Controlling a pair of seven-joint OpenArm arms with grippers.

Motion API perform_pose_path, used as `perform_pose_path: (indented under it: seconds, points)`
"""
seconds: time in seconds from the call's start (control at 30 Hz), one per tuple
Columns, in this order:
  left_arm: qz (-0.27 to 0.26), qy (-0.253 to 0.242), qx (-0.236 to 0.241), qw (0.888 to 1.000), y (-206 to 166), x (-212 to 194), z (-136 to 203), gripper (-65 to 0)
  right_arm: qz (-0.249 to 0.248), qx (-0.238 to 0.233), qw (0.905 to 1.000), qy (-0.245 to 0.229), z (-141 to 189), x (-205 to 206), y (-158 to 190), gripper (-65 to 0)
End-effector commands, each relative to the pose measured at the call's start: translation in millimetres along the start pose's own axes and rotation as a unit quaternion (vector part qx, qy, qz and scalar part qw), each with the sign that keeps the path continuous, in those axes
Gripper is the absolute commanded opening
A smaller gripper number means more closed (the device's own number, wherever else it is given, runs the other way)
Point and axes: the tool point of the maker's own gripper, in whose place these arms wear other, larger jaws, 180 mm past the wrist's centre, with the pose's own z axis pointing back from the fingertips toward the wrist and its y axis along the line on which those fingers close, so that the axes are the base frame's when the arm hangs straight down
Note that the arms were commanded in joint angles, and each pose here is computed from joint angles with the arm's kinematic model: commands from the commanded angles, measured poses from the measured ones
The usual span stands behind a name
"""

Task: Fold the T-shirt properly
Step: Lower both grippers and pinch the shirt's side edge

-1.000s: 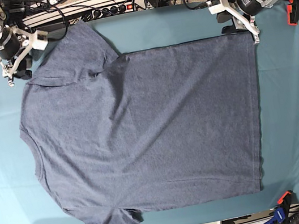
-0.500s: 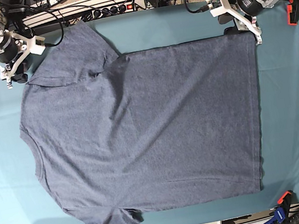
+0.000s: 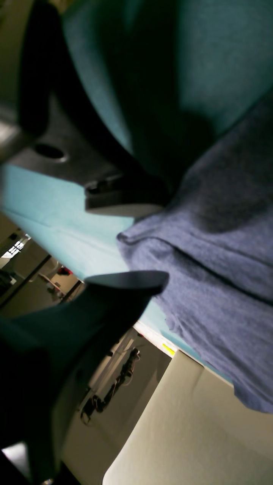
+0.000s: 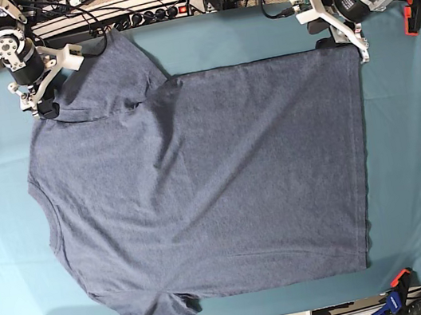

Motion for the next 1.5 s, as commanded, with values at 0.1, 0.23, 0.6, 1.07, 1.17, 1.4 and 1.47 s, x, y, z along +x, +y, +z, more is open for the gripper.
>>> perform_pose_path:
  seconds: [0.1, 0.23, 0.6, 1.07, 1.17, 1.4, 1.47]
  points:
    - [-0.003, -0.004, 0.009, 1.0, 5.2, 2.2, 2.9, -41.8, -0.003, 0.057, 0.9965, -0.061, 7.9, 27.1, 27.6, -39.4]
    - [-0.003, 0.0, 0.009, 1.0, 5.2, 0.7, 2.9, -41.8, -0.005, 0.05, 0.9962, -0.071, 11.6, 34.9, 21.0, -39.4]
    - [-0.003, 0.002, 0.013, 1.0, 6.7, 0.2, 2.9, -41.8, -0.005, 0.061, 0.992, -0.11, 32.2, 62.2, 20.6, -39.4]
    - [-0.002, 0.003, 0.02, 1.0, 9.4, -0.1, 3.0, -41.8, -0.012, 0.043, 0.9926, -0.113, 31.9, 63.5, 13.8, -65.0]
    - [0.003, 0.027, 0.024, 0.999, 9.3, -12.7, 1.6, -41.8, -0.014, 0.038, 0.9922, -0.117, 32.1, 65.1, 11.9, -65.0]
    - [0.022, 0.08, 0.027, 0.996, 4.4, -59.8, -10.9, -41.8, -0.014, 0.036, 0.9919, -0.121, 31.5, 66.0, 9.9, -65.0]
    - [0.026, 0.083, 0.029, 0.996, 7.1, -67.4, -15.2, -41.7, -0.014, 0.036, 0.9919, -0.121, 31.6, 66.0, 10.0, -65.0]
